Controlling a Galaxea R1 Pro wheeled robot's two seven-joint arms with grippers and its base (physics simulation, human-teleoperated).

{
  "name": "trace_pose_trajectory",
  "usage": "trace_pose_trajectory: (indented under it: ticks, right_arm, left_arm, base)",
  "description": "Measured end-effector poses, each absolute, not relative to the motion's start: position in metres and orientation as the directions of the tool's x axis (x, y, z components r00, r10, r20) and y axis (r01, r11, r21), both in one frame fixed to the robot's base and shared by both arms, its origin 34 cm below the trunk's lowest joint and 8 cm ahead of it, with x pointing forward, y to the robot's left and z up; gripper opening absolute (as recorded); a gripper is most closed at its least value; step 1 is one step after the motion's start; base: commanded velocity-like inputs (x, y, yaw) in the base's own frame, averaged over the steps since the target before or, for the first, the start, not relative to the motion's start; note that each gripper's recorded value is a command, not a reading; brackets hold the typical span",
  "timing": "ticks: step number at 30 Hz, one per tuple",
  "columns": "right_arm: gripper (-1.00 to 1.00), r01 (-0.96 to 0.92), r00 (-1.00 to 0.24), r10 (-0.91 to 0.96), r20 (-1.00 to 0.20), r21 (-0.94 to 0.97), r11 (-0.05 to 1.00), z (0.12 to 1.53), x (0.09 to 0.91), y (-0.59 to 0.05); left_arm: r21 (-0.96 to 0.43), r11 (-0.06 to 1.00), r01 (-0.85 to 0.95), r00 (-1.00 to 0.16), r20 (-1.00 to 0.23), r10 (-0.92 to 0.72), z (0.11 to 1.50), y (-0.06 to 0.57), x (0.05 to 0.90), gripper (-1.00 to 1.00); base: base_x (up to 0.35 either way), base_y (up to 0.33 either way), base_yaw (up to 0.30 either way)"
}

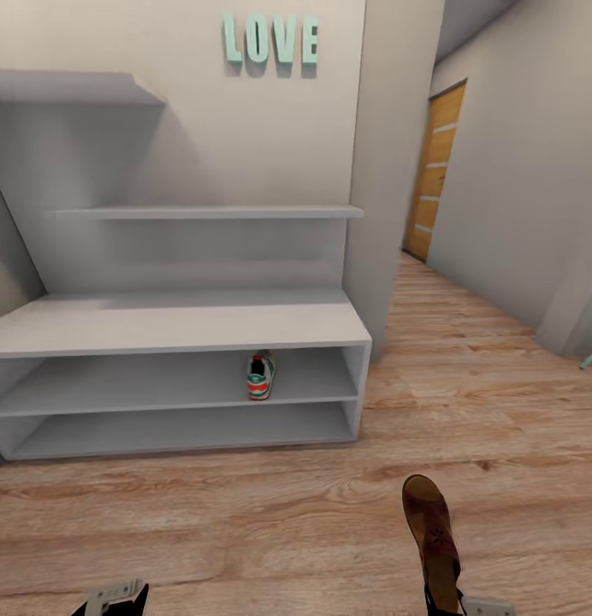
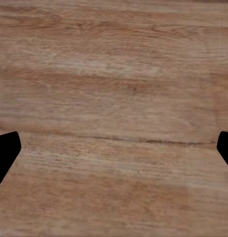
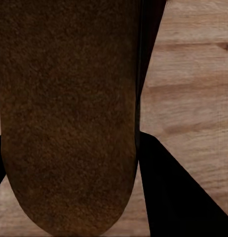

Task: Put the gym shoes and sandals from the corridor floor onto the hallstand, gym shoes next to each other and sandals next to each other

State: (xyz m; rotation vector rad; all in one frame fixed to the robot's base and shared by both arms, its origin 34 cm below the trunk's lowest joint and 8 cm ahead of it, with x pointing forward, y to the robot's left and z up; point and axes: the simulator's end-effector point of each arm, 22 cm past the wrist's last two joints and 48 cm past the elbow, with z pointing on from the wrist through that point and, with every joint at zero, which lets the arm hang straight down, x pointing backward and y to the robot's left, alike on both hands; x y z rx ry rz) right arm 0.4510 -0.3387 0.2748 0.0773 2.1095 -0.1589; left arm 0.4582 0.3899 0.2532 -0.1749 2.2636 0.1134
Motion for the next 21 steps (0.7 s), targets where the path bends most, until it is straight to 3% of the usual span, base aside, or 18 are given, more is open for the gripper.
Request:
trace_pose_trajectory:
  ticks: [21]
  right_arm:
    - [-1.00,0.124,-0.524,-0.004,-0.851,-0.081,0.989,0.2715,0.4492,-0.3390]
  left_arm:
    - [0.029,0.985,-0.167,-0.657,-0.748,-0.090,0.2444,0.3931,0.4485,1.00]
  base:
    - [-0.088,0.298,0.000]
